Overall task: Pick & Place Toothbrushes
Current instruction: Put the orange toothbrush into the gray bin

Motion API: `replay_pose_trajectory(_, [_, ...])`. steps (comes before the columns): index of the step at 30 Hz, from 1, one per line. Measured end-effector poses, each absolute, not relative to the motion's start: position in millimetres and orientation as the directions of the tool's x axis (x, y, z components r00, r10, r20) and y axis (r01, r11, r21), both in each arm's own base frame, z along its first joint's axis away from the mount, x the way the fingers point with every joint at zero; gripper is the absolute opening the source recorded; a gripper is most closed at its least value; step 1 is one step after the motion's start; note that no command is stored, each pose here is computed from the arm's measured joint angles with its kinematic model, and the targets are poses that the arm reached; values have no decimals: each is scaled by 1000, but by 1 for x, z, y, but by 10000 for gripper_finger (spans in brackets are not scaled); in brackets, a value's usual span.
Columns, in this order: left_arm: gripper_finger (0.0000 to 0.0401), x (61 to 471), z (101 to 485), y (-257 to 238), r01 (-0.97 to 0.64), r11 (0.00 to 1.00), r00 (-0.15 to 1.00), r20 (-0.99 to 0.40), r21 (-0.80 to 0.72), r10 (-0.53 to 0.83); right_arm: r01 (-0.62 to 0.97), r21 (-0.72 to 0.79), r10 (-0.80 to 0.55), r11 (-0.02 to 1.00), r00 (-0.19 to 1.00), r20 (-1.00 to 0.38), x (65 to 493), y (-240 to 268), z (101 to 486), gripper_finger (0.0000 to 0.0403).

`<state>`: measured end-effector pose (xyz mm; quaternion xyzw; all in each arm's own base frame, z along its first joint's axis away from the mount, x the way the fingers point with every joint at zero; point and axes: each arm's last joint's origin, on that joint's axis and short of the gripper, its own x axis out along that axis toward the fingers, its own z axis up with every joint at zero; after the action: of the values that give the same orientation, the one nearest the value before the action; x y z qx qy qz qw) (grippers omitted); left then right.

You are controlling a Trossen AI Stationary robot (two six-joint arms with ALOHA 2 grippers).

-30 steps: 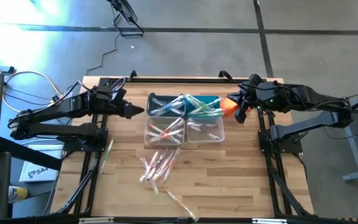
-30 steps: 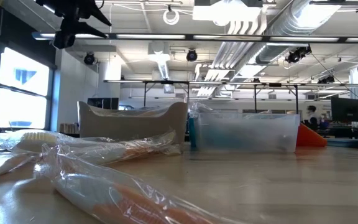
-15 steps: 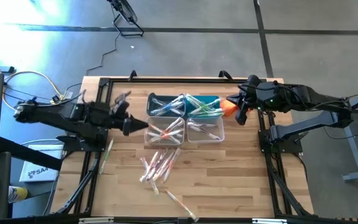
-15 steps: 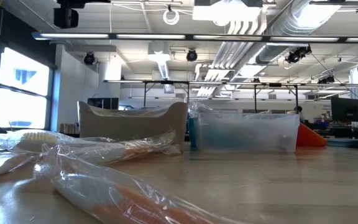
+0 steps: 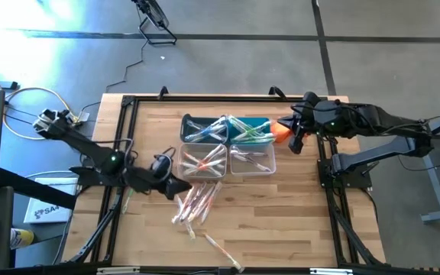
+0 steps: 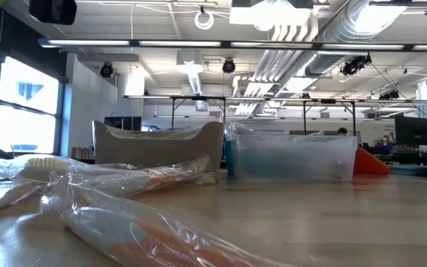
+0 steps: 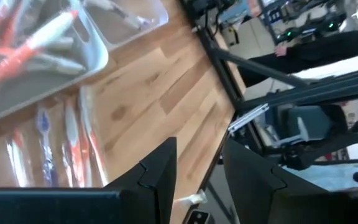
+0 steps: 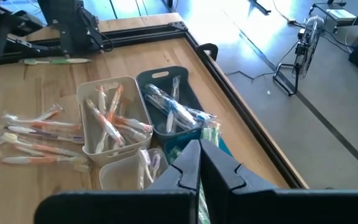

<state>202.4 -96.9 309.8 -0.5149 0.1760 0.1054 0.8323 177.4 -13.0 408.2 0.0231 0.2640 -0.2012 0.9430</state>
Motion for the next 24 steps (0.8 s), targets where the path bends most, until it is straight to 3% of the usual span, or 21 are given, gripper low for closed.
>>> replay_pose_trajectory(10, [127,221,312,-123,-564,414,790,-613,-714,18,392,-63,-368,918,780,-507,178,-13,408,3])
replay_pose_trajectory(17, [127,233,294,-135,-762,376,568,-823,-528,-5,392,-63,-367,918,780,-507,178,-13,408,3])
replay_pose_trajectory(24, [127,239,270,-142,-875,274,405,-914,-398,-34,388,-71,-368,919,778,-509,178,-13,408,3])
